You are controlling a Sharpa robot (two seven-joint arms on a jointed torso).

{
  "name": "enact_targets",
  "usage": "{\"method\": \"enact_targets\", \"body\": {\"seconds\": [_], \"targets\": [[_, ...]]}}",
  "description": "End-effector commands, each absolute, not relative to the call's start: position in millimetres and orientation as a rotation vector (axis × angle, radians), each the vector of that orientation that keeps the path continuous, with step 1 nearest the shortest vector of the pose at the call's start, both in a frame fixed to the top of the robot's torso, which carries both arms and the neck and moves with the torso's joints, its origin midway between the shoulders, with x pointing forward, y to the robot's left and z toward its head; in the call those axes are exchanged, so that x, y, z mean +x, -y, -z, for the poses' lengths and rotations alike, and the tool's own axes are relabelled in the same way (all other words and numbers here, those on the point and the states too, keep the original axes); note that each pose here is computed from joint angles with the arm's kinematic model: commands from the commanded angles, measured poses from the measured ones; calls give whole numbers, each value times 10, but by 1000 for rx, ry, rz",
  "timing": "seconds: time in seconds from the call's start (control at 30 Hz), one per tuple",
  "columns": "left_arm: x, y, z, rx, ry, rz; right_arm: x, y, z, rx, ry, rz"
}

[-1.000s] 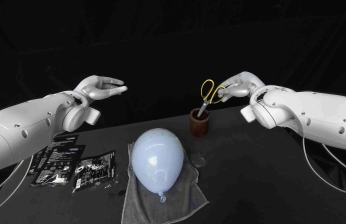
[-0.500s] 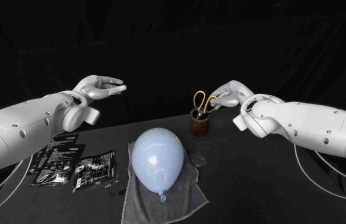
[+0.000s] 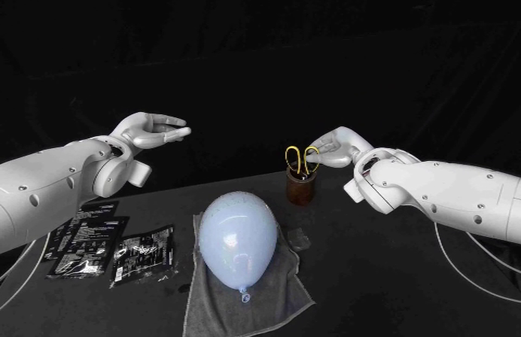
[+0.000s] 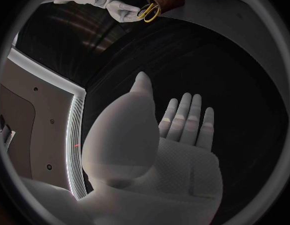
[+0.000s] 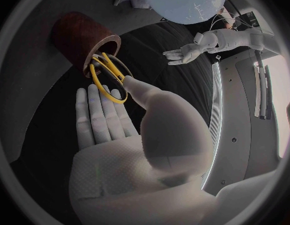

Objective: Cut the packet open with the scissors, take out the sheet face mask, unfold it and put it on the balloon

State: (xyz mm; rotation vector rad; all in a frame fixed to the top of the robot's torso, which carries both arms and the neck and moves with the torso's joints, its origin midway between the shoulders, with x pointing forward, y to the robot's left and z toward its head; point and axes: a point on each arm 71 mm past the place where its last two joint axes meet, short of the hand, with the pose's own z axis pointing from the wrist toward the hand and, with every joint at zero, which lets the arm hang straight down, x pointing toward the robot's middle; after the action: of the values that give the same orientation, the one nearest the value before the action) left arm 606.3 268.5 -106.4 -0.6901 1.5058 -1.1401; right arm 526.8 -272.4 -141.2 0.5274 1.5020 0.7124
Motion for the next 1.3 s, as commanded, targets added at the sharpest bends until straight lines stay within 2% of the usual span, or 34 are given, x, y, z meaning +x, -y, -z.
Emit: {"method": "enact_targets", "body": {"seconds": [0.03, 0.4, 0.7, 0.9, 1.07, 1.3], "targets": [[6061, -2679, 1049, -693, -1495, 1157, 5271, 2739, 1408, 490, -1501, -697], [6048, -2713, 1047, -702, -1489, 1163, 5224, 2780, 1386, 479, -1477, -716], [5971, -2844, 1011, -714, -1437, 1197, 5154, 2866, 1288, 514, -1371, -778], [5829, -3008, 1025, -729, -1441, 1213, 5159, 3005, 1156, 592, -1275, -833], [5665, -3141, 1100, -737, -1485, 1239, 5187, 3146, 967, 601, -1140, -896], [5453, -3327, 1264, -757, -1529, 1232, 5141, 3107, 772, 538, -1070, -993]]}}
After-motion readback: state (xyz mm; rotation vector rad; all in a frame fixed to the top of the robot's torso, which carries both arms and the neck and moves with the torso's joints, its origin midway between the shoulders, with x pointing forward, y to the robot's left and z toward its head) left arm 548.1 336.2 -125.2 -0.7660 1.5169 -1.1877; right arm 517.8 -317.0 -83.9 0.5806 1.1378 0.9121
